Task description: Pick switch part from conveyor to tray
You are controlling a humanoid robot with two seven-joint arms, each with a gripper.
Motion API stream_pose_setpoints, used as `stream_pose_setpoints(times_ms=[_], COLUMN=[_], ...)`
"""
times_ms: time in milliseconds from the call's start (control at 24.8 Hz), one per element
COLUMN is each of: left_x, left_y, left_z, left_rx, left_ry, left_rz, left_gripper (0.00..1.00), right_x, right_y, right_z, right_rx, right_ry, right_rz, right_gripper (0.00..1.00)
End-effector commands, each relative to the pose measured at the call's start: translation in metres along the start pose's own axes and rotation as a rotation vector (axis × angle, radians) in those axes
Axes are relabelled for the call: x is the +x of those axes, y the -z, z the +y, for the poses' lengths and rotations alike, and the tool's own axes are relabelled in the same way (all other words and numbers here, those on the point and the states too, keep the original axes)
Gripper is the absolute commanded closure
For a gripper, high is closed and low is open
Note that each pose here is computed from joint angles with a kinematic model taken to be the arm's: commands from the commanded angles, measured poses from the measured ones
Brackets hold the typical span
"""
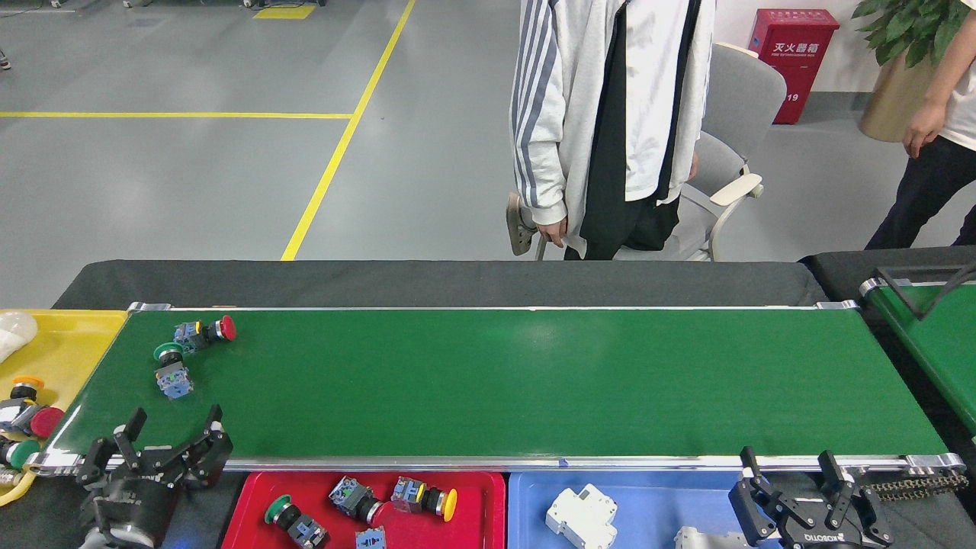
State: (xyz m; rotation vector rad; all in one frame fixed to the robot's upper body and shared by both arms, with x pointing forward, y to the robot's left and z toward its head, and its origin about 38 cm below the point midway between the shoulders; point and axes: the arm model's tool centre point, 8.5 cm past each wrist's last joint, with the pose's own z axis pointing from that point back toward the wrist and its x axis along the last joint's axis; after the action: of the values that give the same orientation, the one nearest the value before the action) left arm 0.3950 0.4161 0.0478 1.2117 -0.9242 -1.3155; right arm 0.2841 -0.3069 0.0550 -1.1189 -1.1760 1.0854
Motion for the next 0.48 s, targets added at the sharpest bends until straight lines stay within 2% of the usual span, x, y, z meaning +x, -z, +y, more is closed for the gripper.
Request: stream_pose_setpoints(times_ms=[0,322,443], left_x=[-0.016,-0.021,-0.039], left_y=[0.013,0.076,0.089], left_z=[0.010,0.022,0.017], left_rx=[0.004,-0.084,-0.107], left_ry=[0.009,0.025,0.036], left_rz=[0.038,0.122,0.217], left_gripper=[0.00,0.00,0.02], right_x=[0.002,0.006,0.006], right_y=[0.001,0.004,0.005], right_z=[-0.006,-0.007,-0.008], right_rx=[-0.021,-0.028,-0.030], right_ry=[0.006,0.023,0.018], right_rz=[-0.002,0.000,-0.006], right_gripper=[0.00,0.00,0.00])
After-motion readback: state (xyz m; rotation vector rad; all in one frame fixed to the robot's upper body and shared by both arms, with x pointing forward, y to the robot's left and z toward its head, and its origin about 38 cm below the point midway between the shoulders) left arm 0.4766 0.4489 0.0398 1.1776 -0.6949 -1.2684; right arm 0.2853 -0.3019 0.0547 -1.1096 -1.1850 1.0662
